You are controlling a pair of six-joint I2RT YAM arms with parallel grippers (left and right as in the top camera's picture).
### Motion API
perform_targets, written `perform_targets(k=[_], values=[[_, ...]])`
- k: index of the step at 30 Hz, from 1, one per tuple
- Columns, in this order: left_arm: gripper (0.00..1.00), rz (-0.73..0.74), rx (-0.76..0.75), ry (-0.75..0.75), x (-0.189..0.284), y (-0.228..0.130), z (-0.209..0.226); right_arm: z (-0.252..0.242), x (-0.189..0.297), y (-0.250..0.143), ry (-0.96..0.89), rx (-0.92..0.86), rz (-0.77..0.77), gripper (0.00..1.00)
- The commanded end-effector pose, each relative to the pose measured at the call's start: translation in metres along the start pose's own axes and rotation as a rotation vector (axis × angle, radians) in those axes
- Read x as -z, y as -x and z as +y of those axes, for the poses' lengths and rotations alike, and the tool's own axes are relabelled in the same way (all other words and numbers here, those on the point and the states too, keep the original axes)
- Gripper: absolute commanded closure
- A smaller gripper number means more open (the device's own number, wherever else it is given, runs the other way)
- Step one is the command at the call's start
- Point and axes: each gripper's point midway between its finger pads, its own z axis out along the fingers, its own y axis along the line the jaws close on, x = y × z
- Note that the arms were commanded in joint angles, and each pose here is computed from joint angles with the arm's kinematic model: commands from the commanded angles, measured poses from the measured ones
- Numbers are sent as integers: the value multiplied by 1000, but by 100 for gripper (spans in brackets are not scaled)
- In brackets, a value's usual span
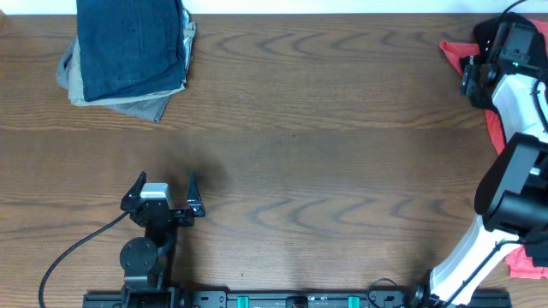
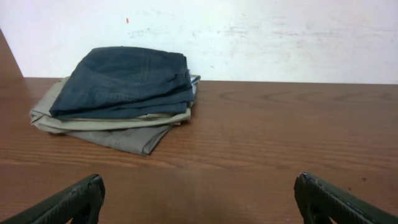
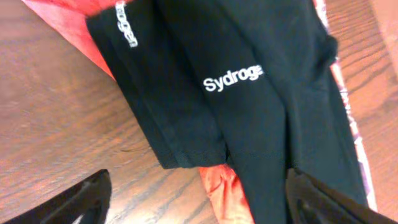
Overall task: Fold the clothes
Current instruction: 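Reach the right gripper to the black shirt on the right and grasp it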
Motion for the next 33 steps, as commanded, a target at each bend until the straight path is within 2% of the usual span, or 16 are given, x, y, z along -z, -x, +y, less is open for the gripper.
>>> perform_targets(k=[1, 9, 24, 33], values=[[2, 44, -2, -6, -1, -15, 0, 1, -15, -4, 9, 17, 16, 21], [2, 44, -2, -6, -1, -15, 0, 20, -40, -11, 94, 12, 22, 39], [2, 44, -2, -6, -1, -15, 0, 20, -64, -17, 89, -4, 20, 37], [2, 44, -2, -6, -1, -15, 0, 22, -87, -38, 100, -25, 73, 37]])
